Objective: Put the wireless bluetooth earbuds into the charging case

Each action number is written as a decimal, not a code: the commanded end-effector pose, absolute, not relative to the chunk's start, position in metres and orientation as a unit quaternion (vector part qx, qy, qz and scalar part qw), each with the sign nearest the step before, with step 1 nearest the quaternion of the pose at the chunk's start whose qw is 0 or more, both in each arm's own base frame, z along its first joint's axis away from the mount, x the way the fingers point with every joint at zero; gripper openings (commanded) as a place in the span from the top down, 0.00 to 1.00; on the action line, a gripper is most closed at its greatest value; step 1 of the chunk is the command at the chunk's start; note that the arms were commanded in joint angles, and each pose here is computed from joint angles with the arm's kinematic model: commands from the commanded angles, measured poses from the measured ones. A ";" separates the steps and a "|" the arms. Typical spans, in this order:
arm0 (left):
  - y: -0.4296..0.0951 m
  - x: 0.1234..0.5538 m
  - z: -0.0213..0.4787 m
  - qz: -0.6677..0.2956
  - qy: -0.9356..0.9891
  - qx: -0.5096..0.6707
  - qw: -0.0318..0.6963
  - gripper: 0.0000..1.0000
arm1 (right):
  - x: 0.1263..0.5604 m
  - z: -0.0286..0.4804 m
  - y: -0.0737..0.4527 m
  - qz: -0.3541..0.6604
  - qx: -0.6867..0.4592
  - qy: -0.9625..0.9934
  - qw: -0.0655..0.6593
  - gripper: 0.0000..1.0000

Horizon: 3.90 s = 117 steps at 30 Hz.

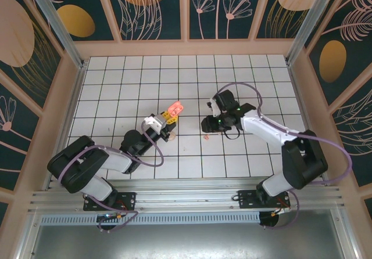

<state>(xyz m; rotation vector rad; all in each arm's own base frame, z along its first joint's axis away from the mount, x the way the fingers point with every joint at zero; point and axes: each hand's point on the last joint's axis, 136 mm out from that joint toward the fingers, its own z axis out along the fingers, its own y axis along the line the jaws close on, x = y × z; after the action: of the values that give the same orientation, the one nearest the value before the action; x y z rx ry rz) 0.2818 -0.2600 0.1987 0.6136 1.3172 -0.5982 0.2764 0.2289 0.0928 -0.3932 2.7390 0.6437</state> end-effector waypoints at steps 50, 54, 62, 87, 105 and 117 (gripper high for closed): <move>-0.265 0.286 0.204 -0.274 0.595 0.269 0.706 0.93 | 0.260 0.055 0.216 0.158 -0.174 0.970 0.066 0.58; -0.263 0.286 0.205 -0.271 0.596 0.267 0.707 0.93 | 0.268 0.059 0.215 0.125 -0.227 0.962 0.084 0.58; -0.260 0.285 0.205 -0.267 0.598 0.266 0.708 0.93 | 0.265 0.046 0.221 0.050 -0.367 0.924 0.097 0.58; -0.261 0.287 0.206 -0.262 0.598 0.268 0.709 0.93 | 0.281 0.016 0.223 0.033 -0.371 0.923 0.093 0.59; -0.265 0.291 0.203 -0.264 0.602 0.269 0.705 0.93 | 0.286 0.021 0.218 0.049 -0.333 0.936 0.105 0.73; -0.275 0.290 0.203 -0.293 0.601 0.271 0.693 0.94 | 0.321 0.119 0.233 0.138 -0.243 0.910 0.305 0.76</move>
<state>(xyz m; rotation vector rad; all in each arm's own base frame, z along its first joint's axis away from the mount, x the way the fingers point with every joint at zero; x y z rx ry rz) 0.2915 -0.2646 0.1928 0.6084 1.3702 -0.5917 0.3012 0.2225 0.0757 -0.7823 2.5717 0.2739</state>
